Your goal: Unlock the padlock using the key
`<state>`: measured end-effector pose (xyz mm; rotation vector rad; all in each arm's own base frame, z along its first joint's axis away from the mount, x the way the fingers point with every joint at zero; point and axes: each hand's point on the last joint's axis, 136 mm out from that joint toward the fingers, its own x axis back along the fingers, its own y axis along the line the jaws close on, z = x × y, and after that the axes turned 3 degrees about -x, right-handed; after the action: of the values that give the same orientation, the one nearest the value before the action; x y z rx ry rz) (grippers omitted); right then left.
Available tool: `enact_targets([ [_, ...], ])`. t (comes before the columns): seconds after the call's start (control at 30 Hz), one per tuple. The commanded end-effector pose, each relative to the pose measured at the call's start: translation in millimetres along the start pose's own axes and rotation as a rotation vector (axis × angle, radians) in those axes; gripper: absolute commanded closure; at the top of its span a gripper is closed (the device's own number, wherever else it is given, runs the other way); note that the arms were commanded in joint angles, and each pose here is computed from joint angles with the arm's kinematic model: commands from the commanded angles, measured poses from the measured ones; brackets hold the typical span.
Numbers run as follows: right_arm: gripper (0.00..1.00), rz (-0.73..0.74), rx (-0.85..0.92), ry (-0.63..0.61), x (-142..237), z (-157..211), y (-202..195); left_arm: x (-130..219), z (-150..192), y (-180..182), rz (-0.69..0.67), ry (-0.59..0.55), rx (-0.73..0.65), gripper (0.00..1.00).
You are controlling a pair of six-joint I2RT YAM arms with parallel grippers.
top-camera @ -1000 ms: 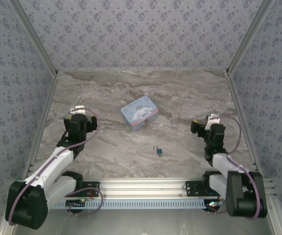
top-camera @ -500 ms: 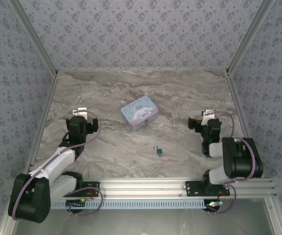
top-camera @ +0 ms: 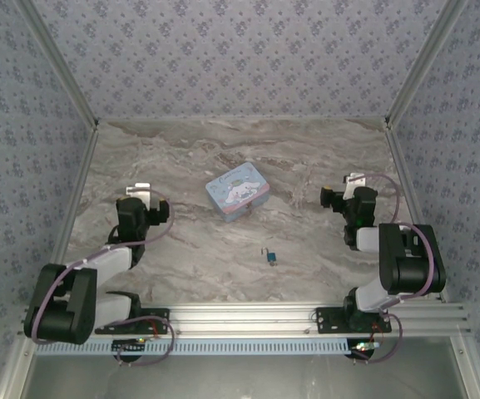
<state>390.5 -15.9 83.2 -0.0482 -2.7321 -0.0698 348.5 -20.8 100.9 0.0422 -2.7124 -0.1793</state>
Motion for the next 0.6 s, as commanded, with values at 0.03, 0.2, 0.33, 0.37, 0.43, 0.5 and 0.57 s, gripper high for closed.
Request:
enact_targets([
  [0.03, 0.0, -0.003, 0.0, 0.013, 0, 3, 0, -3, -26, -6, 0.045, -0.108, -0.006, 0.01],
  [0.2, 0.0, -0.003, 0.0, 0.013, 0, 3, 0, 2, -26, -5, 0.054, -0.138, -0.015, 0.01],
  [0.33, 0.0, -0.002, 0.0, 0.014, 0, 3, 0, 3, -27, 3, 0.044, -0.171, -0.005, 0.01],
  [0.37, 0.0, -0.003, 0.0, 0.013, -1, 3, 0, 4, -27, 3, 0.049, -0.178, -0.009, 0.01],
  [0.43, 0.0, -0.003, 0.0, 0.014, 0, 3, 0, 4, -28, 4, 0.049, -0.195, -0.017, 0.0],
  [0.5, 0.0, -0.003, 0.0, 0.012, 0, 2, 0, 3, -26, 4, 0.052, -0.213, -0.022, 0.0],
  [0.57, 0.0, -0.003, 0.0, 0.013, 0, 3, 0, 1, -22, 5, 0.047, -0.23, -0.019, 0.01],
])
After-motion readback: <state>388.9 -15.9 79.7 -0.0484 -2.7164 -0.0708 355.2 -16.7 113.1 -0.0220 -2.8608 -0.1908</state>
